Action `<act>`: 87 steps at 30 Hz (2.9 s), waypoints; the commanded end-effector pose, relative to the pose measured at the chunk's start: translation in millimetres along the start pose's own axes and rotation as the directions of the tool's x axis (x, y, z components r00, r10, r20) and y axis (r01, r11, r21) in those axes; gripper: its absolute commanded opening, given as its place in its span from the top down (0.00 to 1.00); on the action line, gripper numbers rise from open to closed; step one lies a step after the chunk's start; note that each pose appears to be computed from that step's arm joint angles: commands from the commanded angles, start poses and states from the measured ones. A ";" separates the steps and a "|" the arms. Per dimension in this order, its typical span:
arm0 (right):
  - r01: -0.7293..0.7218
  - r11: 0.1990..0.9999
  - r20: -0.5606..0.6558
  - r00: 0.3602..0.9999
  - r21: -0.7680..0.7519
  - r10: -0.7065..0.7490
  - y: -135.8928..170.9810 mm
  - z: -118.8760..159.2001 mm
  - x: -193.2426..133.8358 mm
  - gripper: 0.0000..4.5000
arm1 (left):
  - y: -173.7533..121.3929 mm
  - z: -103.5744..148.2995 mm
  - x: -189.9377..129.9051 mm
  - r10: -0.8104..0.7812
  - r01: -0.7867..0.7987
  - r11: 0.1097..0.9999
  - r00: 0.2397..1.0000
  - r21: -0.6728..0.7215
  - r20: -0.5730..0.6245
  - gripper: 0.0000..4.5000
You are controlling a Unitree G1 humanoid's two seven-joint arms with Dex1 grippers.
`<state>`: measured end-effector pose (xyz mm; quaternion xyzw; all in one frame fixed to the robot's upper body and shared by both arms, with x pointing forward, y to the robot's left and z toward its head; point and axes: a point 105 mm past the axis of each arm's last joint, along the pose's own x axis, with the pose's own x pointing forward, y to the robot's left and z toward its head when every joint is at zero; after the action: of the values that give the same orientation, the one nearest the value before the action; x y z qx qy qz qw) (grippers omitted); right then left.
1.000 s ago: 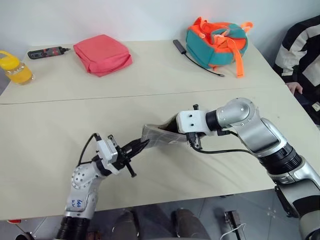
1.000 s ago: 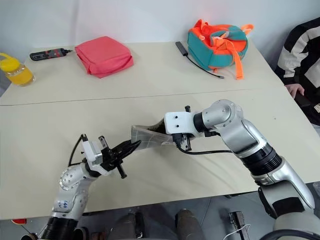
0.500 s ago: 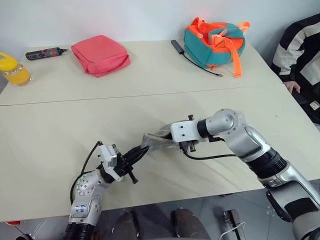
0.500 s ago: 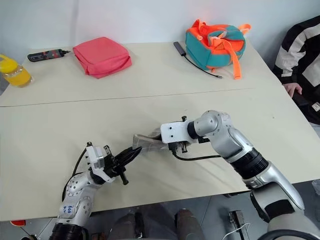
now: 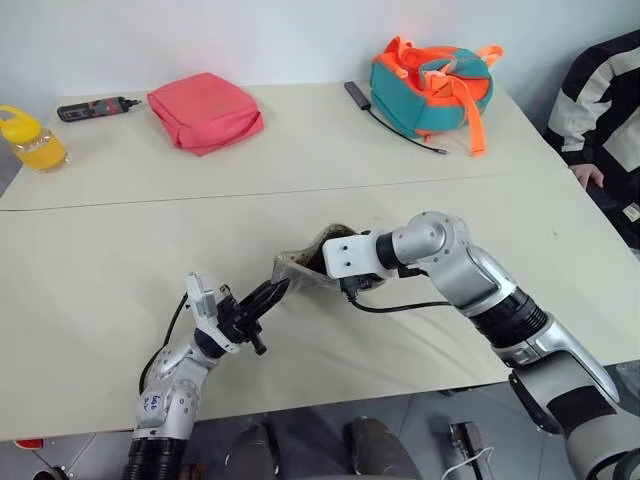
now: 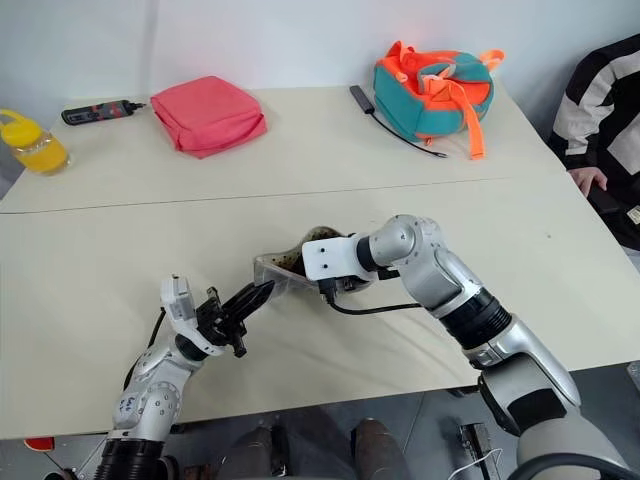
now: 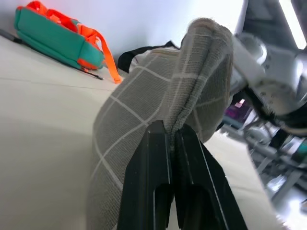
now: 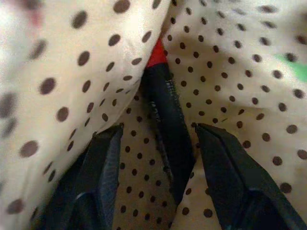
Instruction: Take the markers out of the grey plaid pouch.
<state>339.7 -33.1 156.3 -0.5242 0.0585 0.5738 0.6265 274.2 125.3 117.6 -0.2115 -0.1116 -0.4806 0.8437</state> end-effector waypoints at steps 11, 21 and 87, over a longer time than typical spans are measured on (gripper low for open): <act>-0.055 0.998 -0.068 0.996 -0.007 0.054 10.9 -15.4 34.1 0.44 | -12.4 -6.7 -1.8 -0.051 0.051 0.996 0.999 -0.078 0.001 1.00; -0.039 0.999 -0.035 0.999 0.019 0.040 11.2 -16.5 33.2 0.80 | -11.4 -4.8 -4.1 -0.042 0.041 0.998 0.999 -0.054 -0.011 1.00; 0.168 0.915 0.039 0.980 0.368 -0.195 28.0 -61.0 -38.0 0.65 | 66.4 50.4 -72.5 0.481 0.093 0.456 0.811 0.885 -0.334 0.76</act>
<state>341.5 -111.5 135.4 -0.3868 0.0967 0.5017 0.7677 297.9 236.1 117.9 0.3914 -0.0693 -0.2778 0.8745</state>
